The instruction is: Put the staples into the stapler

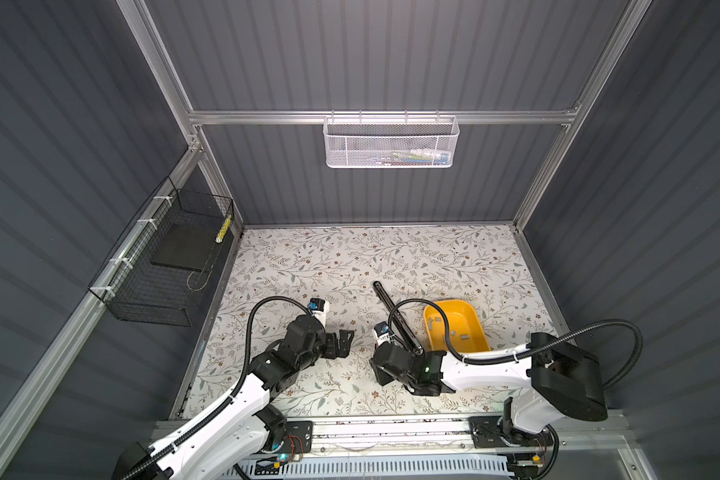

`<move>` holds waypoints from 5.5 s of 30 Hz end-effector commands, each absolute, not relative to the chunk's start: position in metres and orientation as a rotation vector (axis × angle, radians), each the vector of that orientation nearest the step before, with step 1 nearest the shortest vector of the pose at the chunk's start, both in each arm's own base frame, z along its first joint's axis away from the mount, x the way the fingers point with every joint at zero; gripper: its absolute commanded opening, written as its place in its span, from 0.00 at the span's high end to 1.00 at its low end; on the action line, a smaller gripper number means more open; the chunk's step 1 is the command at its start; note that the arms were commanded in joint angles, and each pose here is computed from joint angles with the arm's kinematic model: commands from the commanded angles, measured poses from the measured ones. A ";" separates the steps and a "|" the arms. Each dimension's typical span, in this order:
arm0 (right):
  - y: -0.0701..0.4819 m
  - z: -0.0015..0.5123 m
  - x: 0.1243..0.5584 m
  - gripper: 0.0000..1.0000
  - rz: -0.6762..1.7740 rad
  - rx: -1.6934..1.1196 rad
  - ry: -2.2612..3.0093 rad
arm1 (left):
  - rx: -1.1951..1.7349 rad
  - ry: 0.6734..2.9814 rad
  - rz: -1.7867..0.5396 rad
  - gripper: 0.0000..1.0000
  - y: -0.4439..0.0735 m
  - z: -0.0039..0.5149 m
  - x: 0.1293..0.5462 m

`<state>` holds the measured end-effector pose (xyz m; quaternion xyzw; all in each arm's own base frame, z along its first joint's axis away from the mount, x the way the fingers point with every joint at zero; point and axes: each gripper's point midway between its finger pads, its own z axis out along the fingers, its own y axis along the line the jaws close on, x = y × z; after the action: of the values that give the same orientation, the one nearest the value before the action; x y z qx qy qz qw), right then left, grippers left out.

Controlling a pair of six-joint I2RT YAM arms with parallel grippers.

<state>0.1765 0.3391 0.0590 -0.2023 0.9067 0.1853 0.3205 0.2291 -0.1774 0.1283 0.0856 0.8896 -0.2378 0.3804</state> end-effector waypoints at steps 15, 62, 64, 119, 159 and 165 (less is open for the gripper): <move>0.335 0.017 0.167 0.43 0.324 -0.550 2.458 | 0.222 2.200 -0.861 0.01 -0.209 0.147 0.258; 0.363 -0.009 0.143 0.82 0.545 -0.708 2.267 | 0.546 2.198 -1.362 0.43 -0.259 0.081 0.157; 0.364 -0.007 0.144 0.81 0.553 -0.702 2.259 | 0.547 2.183 -1.379 0.44 -0.260 0.083 0.155; 0.314 -0.047 0.133 0.86 0.454 -0.521 2.394 | 0.288 2.452 -0.869 0.60 -0.211 0.017 0.181; 0.326 -0.001 0.161 0.71 0.387 -0.465 2.281 | 0.315 2.477 -0.707 0.51 -0.220 0.020 0.194; 0.341 0.028 0.187 0.69 0.470 -0.442 2.261 | 0.237 2.463 -0.779 0.51 -0.218 0.046 0.213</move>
<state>0.1829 0.3625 0.0540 -0.1271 0.8641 0.2486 0.4188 0.2108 -0.2230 0.0406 0.0976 0.9075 -0.2872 0.2907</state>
